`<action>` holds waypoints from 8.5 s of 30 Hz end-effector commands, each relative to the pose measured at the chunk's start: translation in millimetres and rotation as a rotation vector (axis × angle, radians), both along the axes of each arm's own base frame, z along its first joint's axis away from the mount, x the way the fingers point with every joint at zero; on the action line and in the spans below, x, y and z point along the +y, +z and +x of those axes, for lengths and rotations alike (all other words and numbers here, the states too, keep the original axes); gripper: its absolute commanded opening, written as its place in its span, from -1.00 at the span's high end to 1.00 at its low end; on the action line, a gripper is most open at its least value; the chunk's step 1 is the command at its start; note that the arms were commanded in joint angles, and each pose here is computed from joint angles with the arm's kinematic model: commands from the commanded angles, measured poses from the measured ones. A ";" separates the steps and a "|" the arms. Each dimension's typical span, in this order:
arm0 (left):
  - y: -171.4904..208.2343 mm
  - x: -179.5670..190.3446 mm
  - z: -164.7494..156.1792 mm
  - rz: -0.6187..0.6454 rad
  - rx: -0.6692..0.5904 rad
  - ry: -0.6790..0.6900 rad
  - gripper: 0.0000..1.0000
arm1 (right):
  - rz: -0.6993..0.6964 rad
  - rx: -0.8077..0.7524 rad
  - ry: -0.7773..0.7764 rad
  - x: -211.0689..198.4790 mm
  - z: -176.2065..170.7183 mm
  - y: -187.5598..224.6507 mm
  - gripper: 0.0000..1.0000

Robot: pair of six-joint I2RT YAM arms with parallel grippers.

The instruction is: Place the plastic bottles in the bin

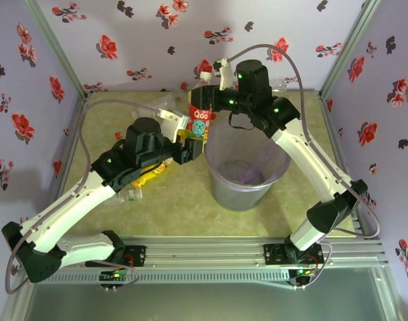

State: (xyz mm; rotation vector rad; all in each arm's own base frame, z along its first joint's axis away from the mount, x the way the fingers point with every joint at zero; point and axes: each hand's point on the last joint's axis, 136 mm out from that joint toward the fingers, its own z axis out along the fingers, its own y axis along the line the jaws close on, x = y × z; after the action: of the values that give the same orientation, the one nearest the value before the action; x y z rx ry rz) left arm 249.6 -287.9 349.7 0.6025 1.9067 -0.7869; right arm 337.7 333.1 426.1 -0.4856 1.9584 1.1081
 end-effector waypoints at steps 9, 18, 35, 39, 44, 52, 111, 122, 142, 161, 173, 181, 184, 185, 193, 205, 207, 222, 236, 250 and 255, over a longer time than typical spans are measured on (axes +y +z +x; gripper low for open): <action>-16.9 44.6 9.5 0.028 0.034 0.218 -0.99 | 0.090 -0.190 -0.159 -70.4 20.3 77.0 0.15; -131.0 163.6 -1.2 0.170 0.489 0.638 -0.99 | -0.174 -0.178 -0.151 -112.7 -23.4 37.4 0.30; -232.6 260.8 -41.9 -0.027 0.930 1.160 -0.99 | -0.502 0.067 -0.115 -148.0 -59.3 -113.6 0.43; -240.1 270.2 -39.7 -0.128 0.944 1.243 -0.99 | -0.479 0.091 -0.078 -141.4 -63.1 -138.4 0.40; -252.3 283.5 -36.9 -0.249 0.957 1.343 -0.99 | -0.486 0.138 -0.053 -136.3 -62.0 -167.7 0.35; -271.1 292.8 -32.5 -0.304 0.976 1.412 -0.99 | -0.502 0.176 -0.041 -131.3 -56.2 -190.4 0.02; -89.0 247.5 63.8 -0.300 0.396 0.897 1.00 | -0.259 0.008 -0.285 -128.4 -25.5 -64.7 -0.68; -36.4 126.5 74.1 -0.305 0.162 0.445 1.00 | -0.131 -0.013 -0.132 -42.9 -25.8 -36.7 -0.68; -19.9 41.4 40.5 -0.159 -0.040 0.054 1.00 | 0.045 0.109 0.101 49.4 -34.2 -38.7 -0.80; -0.9 27.3 38.9 -0.203 -0.056 -0.005 1.00 | 0.022 0.153 0.098 58.6 -22.0 -61.8 -0.59; 2.7 30.9 44.6 -0.233 -0.067 0.035 0.63 | 0.041 0.159 0.071 51.2 -15.8 -62.0 -0.06; 1.5 36.8 37.8 -0.228 -0.060 0.040 -0.99 | 0.063 0.150 0.035 45.3 -4.6 -60.5 0.05; -1.6 43.7 32.1 -0.218 -0.057 0.053 -0.99 | 0.071 0.137 0.010 39.2 3.3 -55.8 0.05; -2.0 47.2 30.0 -0.214 -0.057 0.060 -0.99 | 0.075 0.130 0.002 36.6 6.5 -52.2 0.06; -24.5 73.1 22.3 -0.193 -0.006 0.144 -0.99 | 0.074 0.016 -0.055 4.0 19.9 -4.3 0.08; -95.6 114.7 51.8 -0.014 0.155 0.357 -0.99 | -0.013 -0.099 -0.258 -105.5 -5.1 47.9 0.19; -107.8 121.4 56.5 0.053 0.182 0.382 -0.99 | -0.061 -0.070 -0.299 -124.7 -10.5 38.9 0.22; -189.0 139.9 66.5 0.334 0.319 0.415 -0.99 | -0.215 0.286 -0.256 -141.3 -62.8 -81.5 0.29; -228.6 144.1 71.5 0.460 0.376 0.401 -0.99 | -0.228 0.489 -0.237 -118.4 -78.5 -168.4 0.29; -260.5 146.9 73.4 0.532 0.439 0.401 -0.99 | -0.345 0.566 -0.260 -118.5 -75.5 -227.0 0.06; -269.1 147.8 72.3 0.553 0.460 0.397 -0.99 | -0.360 0.560 -0.264 -119.3 -73.3 -229.5 -0.23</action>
State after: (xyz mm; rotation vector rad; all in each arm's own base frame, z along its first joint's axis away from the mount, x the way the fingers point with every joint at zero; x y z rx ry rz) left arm 320.8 -146.3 85.1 0.3404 2.5817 -0.1753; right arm 265.8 212.6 198.1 -0.0692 2.6407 0.7848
